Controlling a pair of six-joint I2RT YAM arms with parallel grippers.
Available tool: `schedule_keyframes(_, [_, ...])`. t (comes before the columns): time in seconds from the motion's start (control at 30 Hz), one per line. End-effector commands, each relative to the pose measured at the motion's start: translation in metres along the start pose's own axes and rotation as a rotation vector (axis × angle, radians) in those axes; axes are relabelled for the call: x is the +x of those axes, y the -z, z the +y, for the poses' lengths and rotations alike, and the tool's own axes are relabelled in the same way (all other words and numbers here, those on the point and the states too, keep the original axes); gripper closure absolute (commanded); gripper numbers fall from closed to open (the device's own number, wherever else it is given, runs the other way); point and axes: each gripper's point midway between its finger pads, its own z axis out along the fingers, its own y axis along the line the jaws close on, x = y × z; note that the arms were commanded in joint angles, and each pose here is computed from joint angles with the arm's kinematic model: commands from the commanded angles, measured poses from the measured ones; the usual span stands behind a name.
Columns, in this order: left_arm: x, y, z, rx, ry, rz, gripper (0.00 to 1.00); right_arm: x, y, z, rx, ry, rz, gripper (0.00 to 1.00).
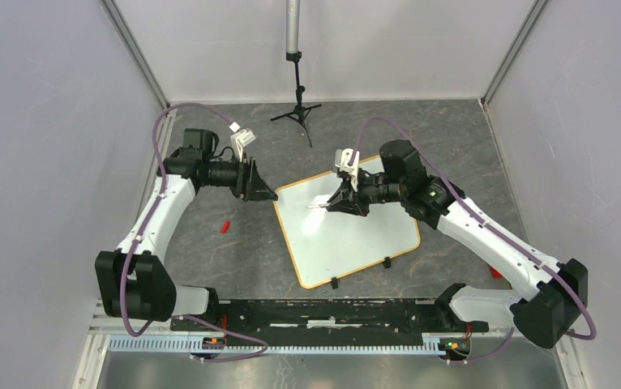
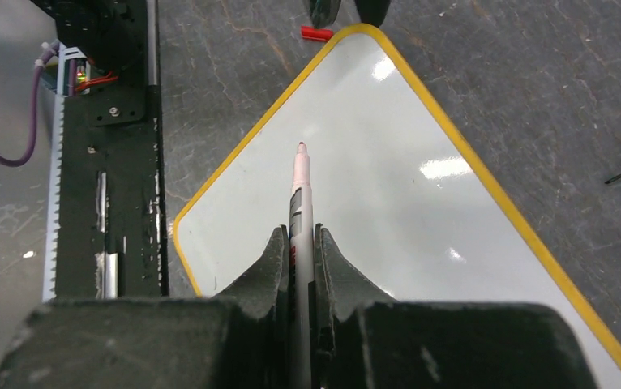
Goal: Write a sentence on the whiteboard
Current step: Adjust the whiteboard at the center of the board, then hold the whiteboard on the whiteboard stand, then write a sentence on the whiteboard.
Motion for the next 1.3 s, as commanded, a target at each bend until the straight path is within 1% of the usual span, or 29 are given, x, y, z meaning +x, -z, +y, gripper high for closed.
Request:
schedule_keyframes(0.0, [-0.009, -0.009, -0.001, 0.079, 0.019, -0.109, 0.32, -0.042, -0.007, -0.016, 0.096, 0.077, -0.092, 1.0])
schedule_keyframes(0.17, [-0.009, -0.012, -0.001, 0.107, 0.012, -0.123, 0.4, -0.05, -0.02, -0.017, 0.107, 0.093, -0.085, 1.0])
schedule_keyframes(0.2, [-0.011, -0.012, -0.003, 0.111, 0.033, -0.129, 0.43, -0.052, -0.023, -0.016, 0.109, 0.1, -0.083, 1.0])
schedule_keyframes(0.3, [-0.013, -0.013, -0.003, 0.115, 0.028, -0.139, 0.54, -0.055, -0.03, -0.018, 0.129, 0.122, -0.052, 1.0])
schedule_keyframes(0.37, [-0.013, -0.013, -0.002, 0.114, 0.028, -0.139, 0.61, -0.053, -0.032, -0.023, 0.163, 0.127, -0.029, 1.0])
schedule_keyframes(0.5, [-0.013, -0.013, -0.002, 0.117, 0.022, -0.141, 0.72, -0.05, -0.036, -0.024, 0.179, 0.128, 0.005, 1.0])
schedule_keyframes(0.57, [-0.014, -0.013, -0.002, 0.118, 0.024, -0.144, 0.78, -0.048, -0.039, -0.021, 0.173, 0.128, 0.021, 1.0])
schedule_keyframes(0.8, [-0.011, -0.013, -0.004, 0.127, 0.019, -0.144, 0.92, -0.04, -0.046, -0.018, 0.184, 0.146, 0.058, 1.0])
schedule_keyframes(1.07, [-0.01, -0.013, -0.004, 0.125, 0.005, -0.145, 0.97, -0.041, -0.057, -0.021, 0.194, 0.126, 0.063, 1.0])
schedule_keyframes(1.27, [-0.01, -0.013, -0.004, 0.125, 0.001, -0.148, 0.98, -0.041, -0.058, -0.024, 0.208, 0.12, 0.066, 1.0])
